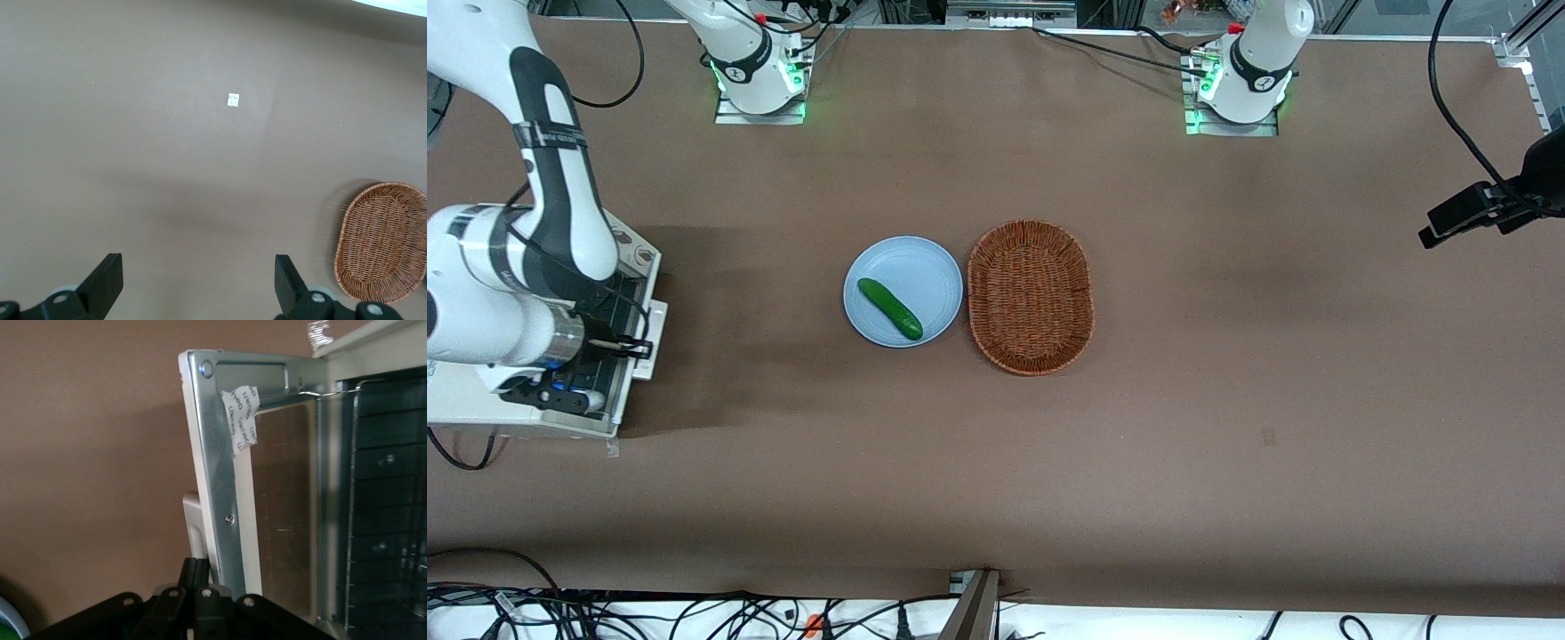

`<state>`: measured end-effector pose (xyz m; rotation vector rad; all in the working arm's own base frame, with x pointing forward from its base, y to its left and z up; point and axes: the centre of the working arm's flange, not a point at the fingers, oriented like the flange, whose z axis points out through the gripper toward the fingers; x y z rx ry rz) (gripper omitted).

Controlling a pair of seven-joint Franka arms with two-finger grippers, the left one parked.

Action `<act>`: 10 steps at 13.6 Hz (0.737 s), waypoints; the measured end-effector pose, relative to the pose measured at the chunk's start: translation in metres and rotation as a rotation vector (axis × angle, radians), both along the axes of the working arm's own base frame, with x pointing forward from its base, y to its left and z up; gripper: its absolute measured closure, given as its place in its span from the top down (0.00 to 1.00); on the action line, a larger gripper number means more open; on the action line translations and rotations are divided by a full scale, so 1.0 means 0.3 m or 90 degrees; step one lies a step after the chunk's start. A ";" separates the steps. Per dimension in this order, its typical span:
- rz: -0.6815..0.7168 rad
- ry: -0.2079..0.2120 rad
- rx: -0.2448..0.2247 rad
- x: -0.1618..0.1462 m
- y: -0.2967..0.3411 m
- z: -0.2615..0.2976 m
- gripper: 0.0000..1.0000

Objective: Open oven door with right arm only
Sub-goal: 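Swing the door down and open with the right gripper, pulling away from the oven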

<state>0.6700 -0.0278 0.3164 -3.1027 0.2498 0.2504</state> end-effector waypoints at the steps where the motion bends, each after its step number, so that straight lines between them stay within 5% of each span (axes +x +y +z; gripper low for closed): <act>1: -0.005 0.000 0.004 0.003 0.026 -0.036 0.01; 10: -0.029 -0.003 0.012 0.004 0.124 -0.249 0.01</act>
